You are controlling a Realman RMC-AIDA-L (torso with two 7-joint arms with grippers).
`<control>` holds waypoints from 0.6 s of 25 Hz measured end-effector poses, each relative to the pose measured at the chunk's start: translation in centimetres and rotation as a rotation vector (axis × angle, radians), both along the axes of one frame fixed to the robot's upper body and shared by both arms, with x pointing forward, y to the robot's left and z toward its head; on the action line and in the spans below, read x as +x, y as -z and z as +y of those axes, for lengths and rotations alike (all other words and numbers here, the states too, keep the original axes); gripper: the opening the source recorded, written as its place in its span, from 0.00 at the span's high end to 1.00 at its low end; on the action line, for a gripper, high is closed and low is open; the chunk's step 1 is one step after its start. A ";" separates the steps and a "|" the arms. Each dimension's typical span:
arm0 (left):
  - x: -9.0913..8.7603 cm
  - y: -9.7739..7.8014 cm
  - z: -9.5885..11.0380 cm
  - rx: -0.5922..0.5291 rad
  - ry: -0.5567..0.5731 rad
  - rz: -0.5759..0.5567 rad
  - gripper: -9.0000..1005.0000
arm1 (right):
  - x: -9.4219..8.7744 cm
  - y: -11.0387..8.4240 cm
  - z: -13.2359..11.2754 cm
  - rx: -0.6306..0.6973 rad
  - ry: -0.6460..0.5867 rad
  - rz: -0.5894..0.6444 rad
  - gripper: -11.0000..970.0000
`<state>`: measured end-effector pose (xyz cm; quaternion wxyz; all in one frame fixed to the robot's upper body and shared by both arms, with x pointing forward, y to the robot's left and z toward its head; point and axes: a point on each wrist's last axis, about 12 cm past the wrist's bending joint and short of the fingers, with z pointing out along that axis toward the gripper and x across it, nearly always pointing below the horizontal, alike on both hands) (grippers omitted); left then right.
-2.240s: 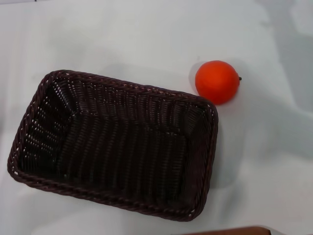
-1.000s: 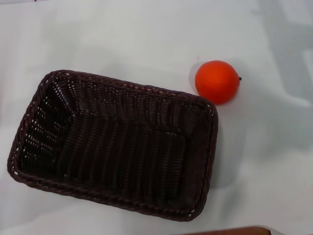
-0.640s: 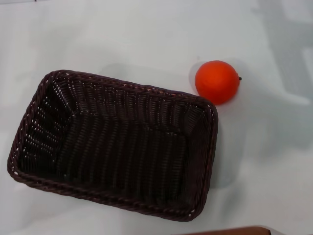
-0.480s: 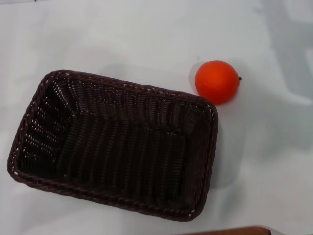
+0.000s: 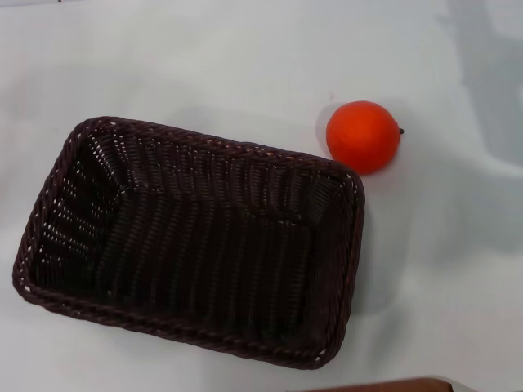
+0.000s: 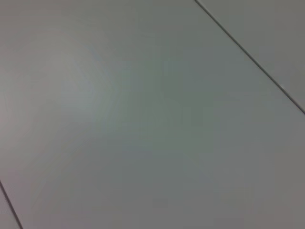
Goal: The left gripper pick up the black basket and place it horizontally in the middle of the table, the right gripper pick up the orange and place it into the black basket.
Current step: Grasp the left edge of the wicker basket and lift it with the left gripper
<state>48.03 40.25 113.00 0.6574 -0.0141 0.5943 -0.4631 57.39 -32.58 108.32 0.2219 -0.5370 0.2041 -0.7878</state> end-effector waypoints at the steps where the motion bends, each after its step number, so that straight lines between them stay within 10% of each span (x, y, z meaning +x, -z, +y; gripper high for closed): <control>1: 0.2 -0.7 0.3 0.028 0.056 0.036 0.09 | 0.0 0.1 0.0 0.003 0.002 0.005 0.26; 15: 2.5 -4.7 -3.0 0.542 0.348 0.667 0.09 | -0.5 1.4 -0.6 0.055 0.059 0.072 0.26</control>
